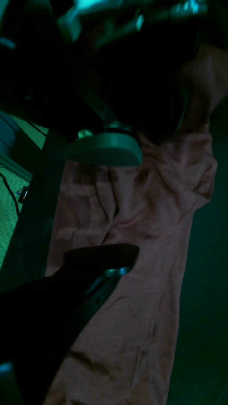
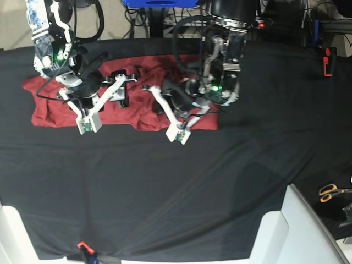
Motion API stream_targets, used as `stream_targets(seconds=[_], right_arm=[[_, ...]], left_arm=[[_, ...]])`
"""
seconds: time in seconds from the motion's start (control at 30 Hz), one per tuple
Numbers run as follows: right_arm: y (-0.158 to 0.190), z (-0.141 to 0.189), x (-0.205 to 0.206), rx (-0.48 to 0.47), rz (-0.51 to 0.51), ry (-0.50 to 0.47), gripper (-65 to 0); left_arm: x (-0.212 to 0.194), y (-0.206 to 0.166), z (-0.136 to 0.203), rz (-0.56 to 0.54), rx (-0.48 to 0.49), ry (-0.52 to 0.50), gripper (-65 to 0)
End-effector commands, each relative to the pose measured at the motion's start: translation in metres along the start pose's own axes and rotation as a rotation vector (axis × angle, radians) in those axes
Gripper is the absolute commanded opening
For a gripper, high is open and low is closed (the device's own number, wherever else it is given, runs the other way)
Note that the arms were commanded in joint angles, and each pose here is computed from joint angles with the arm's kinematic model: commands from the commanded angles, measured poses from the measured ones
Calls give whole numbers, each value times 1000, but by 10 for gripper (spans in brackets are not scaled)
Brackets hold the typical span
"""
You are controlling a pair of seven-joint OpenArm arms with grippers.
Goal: Fold the T-shirt properly
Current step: 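Fold the hem end toward the right gripper with the left gripper, then release the fabric and raise the left gripper away from the shirt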
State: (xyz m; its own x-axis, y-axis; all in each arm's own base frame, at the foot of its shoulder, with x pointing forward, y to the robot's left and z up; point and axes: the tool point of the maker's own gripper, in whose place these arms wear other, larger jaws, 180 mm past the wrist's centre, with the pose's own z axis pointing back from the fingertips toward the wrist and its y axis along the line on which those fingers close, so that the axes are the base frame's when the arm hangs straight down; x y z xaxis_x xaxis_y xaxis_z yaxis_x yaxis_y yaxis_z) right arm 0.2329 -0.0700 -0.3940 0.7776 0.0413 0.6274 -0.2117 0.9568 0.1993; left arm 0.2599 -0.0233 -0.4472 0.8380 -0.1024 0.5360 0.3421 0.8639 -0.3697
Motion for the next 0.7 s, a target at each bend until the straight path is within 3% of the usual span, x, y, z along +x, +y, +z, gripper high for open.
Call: stream_targets(seconds=[0.0, 0.67], right_arm=[[1, 2, 11, 6, 6, -40, -288], [2, 2, 11, 6, 5, -40, -288]], left_arm=[[16, -1, 2, 0, -2, -47, -650], [24, -23, -3, -53, -46, -48, -650]])
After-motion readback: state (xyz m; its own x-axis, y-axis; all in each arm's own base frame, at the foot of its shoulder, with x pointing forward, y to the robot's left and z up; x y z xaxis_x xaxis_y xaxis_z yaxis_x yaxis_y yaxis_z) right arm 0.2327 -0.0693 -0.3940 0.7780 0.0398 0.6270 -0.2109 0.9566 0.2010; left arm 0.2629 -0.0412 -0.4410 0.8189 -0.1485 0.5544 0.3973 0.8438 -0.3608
